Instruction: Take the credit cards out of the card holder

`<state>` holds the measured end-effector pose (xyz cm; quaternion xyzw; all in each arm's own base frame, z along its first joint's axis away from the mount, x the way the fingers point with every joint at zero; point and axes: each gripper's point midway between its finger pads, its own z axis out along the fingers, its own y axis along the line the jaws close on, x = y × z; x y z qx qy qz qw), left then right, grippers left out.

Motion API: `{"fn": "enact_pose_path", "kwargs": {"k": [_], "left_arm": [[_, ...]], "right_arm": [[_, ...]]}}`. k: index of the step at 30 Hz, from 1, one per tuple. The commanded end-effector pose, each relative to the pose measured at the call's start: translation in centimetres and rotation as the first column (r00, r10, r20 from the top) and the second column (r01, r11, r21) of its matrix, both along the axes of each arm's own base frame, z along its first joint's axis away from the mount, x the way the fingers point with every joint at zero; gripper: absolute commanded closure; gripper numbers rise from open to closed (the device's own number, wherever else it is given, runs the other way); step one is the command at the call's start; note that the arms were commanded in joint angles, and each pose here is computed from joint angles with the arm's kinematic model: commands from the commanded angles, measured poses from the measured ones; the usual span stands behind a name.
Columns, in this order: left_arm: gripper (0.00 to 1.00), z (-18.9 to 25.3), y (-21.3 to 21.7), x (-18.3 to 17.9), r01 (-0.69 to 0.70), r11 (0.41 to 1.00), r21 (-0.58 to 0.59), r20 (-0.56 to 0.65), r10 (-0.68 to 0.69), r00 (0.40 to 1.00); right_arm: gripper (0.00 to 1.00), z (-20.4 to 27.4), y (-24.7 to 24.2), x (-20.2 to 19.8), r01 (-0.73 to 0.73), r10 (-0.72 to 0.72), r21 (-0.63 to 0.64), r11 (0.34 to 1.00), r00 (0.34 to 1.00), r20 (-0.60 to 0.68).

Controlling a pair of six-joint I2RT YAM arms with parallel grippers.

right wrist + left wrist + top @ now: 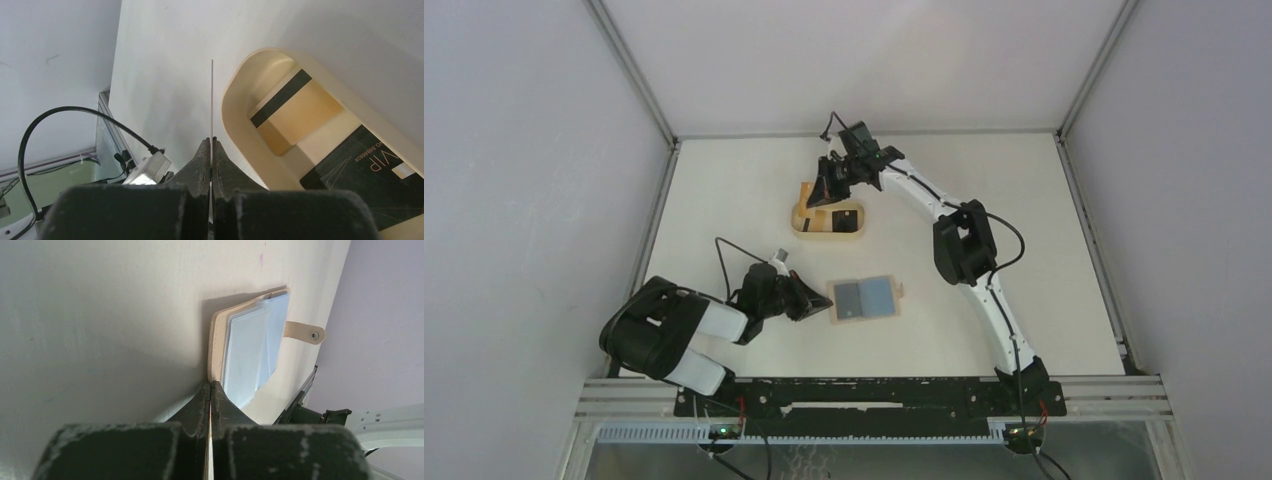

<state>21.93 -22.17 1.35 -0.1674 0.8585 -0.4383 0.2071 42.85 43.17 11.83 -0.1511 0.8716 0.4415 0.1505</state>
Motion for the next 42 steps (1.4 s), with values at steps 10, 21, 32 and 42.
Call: {"fn": "enact_pose_path", "kwargs": {"k": [10,21,32,42], "left_arm": [[1.00,0.3,-0.2,-0.2,0.043,0.999,-0.005,0.026,-0.043,0.999],[1.00,0.3,-0.4,-0.1,0.047,0.999,-0.008,0.019,-0.047,0.999],[1.00,0.2,-0.4,0.0,0.049,0.999,-0.001,0.012,-0.049,0.999],[1.00,1.6,-0.2,0.9,0.018,1.000,0.015,0.048,-0.019,0.999]], "right_arm": [[1.00,-3.2,1.4,-0.6,-0.043,0.043,-0.023,0.999,0.999,0.007],[0.66,-3.8,1.0,-0.3,-0.032,0.032,-0.045,0.998,0.999,0.005],[0.26,1.7,-3.9,2.5,0.078,-0.055,-0.143,0.987,0.986,0.155],[0.19,6.1,-7.2,-7.7,0.105,-0.041,-0.240,0.965,0.966,0.255]]}}
